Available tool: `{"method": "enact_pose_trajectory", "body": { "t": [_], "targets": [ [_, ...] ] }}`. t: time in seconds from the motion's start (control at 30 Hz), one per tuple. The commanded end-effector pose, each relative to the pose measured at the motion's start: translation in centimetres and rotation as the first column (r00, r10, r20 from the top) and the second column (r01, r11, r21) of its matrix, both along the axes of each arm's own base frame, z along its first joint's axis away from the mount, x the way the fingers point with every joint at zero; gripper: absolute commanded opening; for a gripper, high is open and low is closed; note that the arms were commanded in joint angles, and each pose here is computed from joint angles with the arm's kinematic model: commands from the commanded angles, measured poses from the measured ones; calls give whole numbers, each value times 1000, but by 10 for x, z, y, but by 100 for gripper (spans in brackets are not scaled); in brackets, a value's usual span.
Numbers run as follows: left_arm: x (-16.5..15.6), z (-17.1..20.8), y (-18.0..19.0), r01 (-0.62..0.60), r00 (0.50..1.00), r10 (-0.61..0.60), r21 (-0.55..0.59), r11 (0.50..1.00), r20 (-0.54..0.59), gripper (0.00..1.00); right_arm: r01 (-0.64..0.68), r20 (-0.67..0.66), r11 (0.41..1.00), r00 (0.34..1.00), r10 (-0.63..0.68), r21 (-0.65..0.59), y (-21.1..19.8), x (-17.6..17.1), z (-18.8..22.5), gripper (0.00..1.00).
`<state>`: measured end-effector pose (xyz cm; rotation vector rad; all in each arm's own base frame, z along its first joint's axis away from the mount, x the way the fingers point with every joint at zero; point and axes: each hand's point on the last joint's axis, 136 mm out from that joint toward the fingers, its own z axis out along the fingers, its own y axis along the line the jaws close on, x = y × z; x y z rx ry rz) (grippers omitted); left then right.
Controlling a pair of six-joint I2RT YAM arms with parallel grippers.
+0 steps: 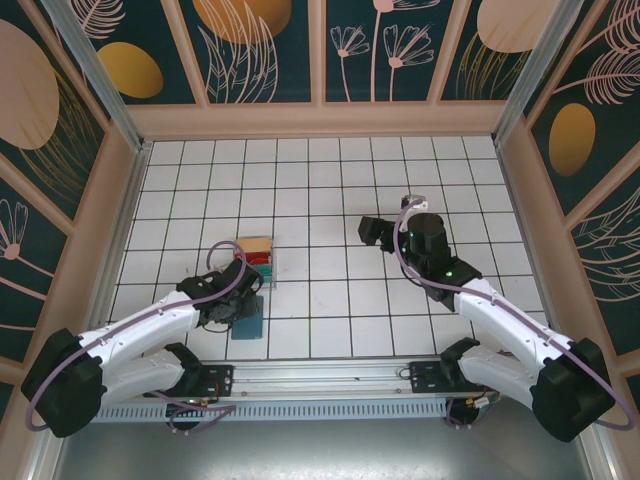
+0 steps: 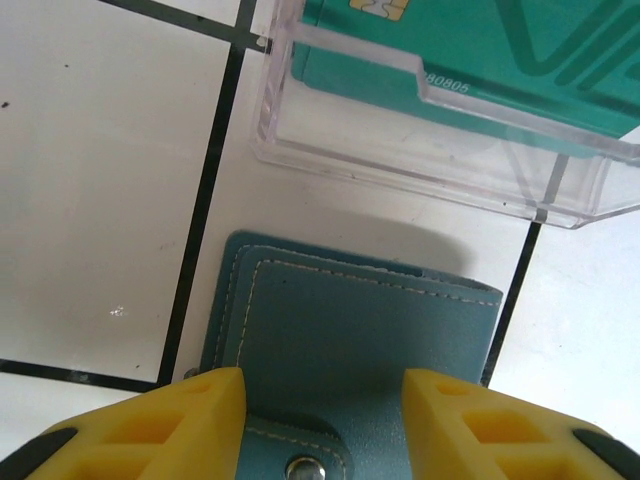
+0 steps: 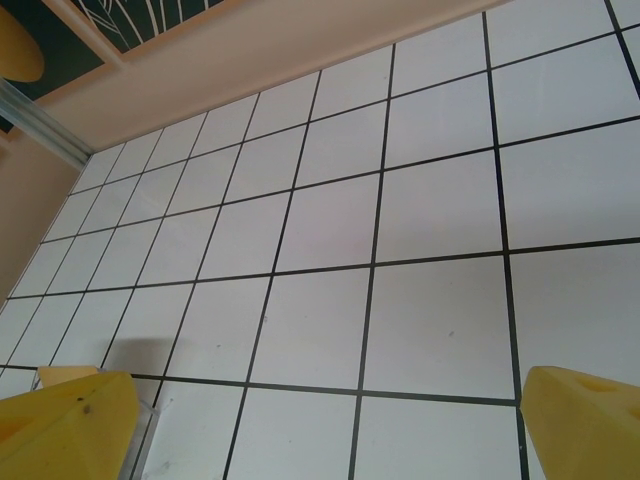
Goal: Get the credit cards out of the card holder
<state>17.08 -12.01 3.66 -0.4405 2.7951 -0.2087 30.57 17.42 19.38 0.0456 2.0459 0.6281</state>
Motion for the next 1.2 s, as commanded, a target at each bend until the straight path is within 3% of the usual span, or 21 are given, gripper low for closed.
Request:
{"method": "enact_pose_trajectory", "body": {
  "t": [0.0,0.47,0.73,0.87,1.17],
  "targets": [
    [-9,3,7,-4,999,5,47,999,-33,47,16,-7,1000,1000,-16,-2,-2,-2,-3,99],
    [-16,-17,-2,63,993,-57,53,997,-107,46,7,-43,1000,999,-6,10,3,-3,-12,99],
    [-13,-14,-4,91,990,-83,67,994,-111,12,14,-48,1000,999,-14,11,1,-8,-13,99],
    [-11,-11,-8,91,991,-86,45,995,-100,0,15,-54,1000,998,-14,11,1,-8,-16,99],
    [-3,3,-31,50,997,-55,-82,995,-61,0,31,-61,1000,998,-31,4,0,-5,-19,99]
  ]
}}
